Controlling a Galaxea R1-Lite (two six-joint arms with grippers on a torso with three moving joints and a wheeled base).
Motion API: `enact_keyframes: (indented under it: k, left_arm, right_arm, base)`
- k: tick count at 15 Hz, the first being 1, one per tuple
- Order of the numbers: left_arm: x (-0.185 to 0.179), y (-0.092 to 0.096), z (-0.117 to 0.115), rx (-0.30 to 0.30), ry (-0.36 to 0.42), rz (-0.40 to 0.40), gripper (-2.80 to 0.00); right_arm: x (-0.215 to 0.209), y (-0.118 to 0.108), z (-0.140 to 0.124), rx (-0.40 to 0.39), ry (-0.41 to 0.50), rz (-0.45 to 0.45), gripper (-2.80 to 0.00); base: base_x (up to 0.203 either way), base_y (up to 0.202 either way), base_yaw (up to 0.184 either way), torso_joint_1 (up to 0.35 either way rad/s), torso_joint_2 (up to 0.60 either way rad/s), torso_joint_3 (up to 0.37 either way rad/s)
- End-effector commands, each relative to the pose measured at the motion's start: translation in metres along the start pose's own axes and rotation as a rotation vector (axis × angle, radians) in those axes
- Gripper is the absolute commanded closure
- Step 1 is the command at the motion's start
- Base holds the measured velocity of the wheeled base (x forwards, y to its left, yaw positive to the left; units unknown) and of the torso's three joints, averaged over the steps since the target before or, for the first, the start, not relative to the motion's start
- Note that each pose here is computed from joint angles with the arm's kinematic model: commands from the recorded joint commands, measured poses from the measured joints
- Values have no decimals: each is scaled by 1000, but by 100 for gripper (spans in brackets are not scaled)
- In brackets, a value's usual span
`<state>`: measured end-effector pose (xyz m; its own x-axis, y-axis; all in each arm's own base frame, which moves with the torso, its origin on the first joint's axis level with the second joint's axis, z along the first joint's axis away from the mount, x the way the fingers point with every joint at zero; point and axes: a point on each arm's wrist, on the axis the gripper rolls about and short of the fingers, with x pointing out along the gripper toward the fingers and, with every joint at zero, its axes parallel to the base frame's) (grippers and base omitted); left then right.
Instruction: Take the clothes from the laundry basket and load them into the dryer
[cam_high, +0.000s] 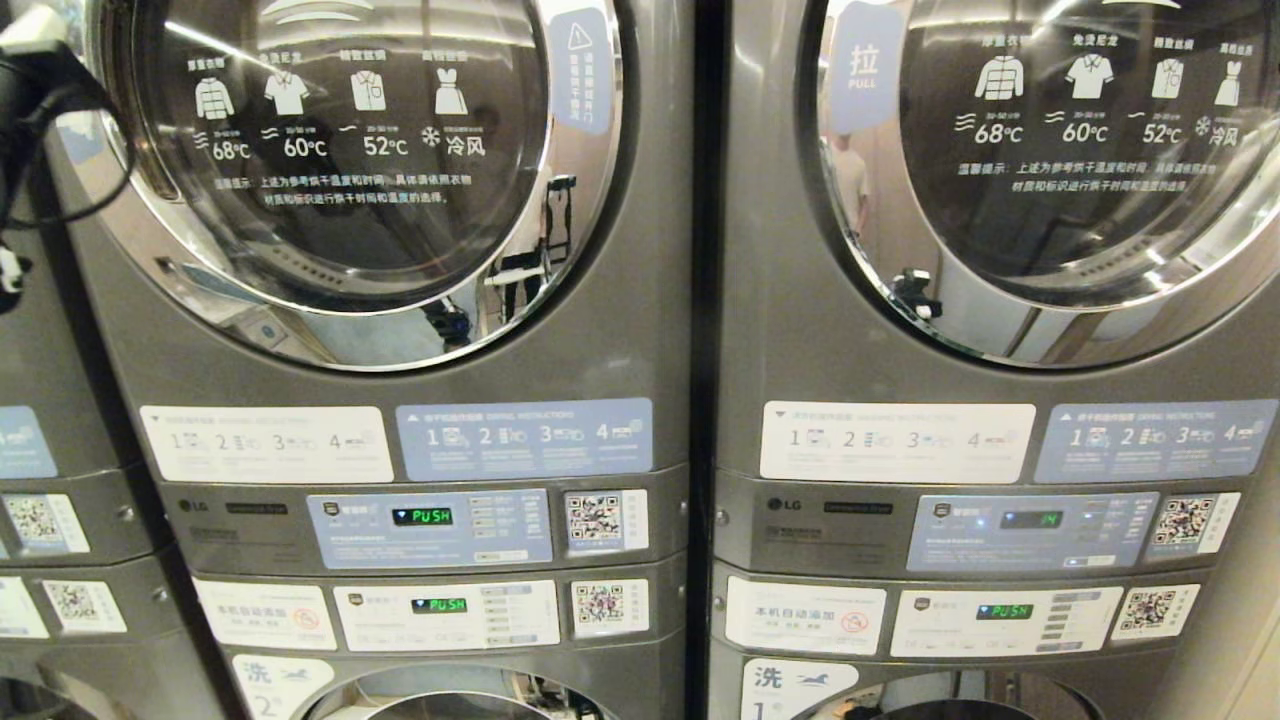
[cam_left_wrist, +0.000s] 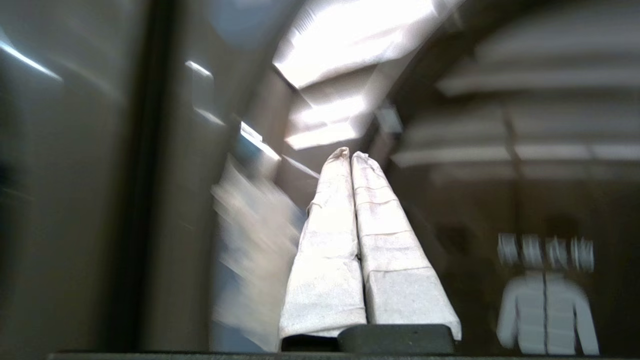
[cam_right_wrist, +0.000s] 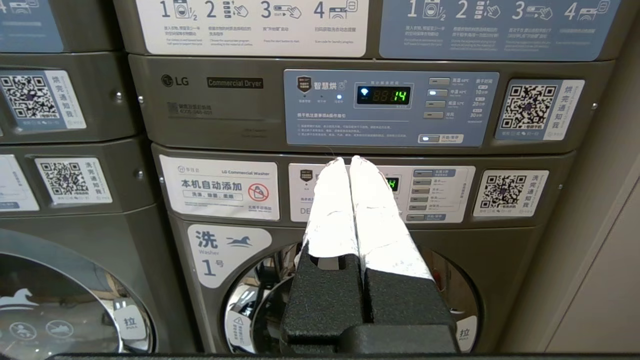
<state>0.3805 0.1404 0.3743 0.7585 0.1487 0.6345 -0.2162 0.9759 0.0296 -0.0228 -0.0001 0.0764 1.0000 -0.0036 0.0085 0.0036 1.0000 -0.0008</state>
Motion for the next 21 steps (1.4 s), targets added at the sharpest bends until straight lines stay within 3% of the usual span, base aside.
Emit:
enact_keyframes:
  k: [1, 3, 5, 8, 10, 12, 13, 16, 18, 20, 21]
  left_arm:
    - [-20, 4, 86, 49, -143, 76, 0]
    - [-48, 0, 129, 76, -166, 115, 0]
    - [-96, -16, 159, 67, -118, 98, 0]
    - [-210, -43, 196, 46, -18, 54, 0]
    - [-291, -52, 203, 44, 81, 40, 0]
    - [-378, -59, 185, 43, 246, 37, 0]
    - [-408, -61, 164, 44, 342, 48, 0]
    - [-478, -63, 60, 44, 826, 49, 0]
    - [-496, -64, 32, 45, 1069, 16, 0]
    - [-497, -64, 31, 20, 1108, -114, 0]
    - [-497, -64, 31, 4, 1103, -229, 0]
  right_arm:
    - [0, 0, 0, 4, -2, 1, 0]
    - [0, 0, 0, 5, -1, 1, 0]
    - [0, 0, 0, 5, -1, 1, 0]
    - [0, 0, 0, -2, 0, -1, 0]
    - [0, 0, 0, -5, 1, 1, 0]
    - [0, 0, 0, -11, 9, 8, 0]
    - [0, 0, 0, -6, 10, 5, 0]
    - [-1, 0, 0, -10, 13, 4, 0]
    - [-1, 0, 0, -7, 15, 1, 0]
    - [-1, 0, 0, 4, 15, -1, 0]
    - [-1, 0, 0, -1, 13, -1, 0]
  base:
    - [0, 0, 0, 0, 0, 0]
    - [0, 0, 0, -15, 5, 9]
    - [0, 0, 0, 0, 0, 0]
    - [0, 0, 0, 0, 0, 0]
    - [0, 0, 0, 0, 0, 0]
    - [0, 0, 0, 0, 0, 0]
    - [0, 0, 0, 0, 0, 0]
    - [0, 0, 0, 0, 0, 0]
    - [0, 0, 0, 0, 0, 0]
    - [0, 0, 0, 0, 0, 0]
    - [0, 0, 0, 0, 0, 0]
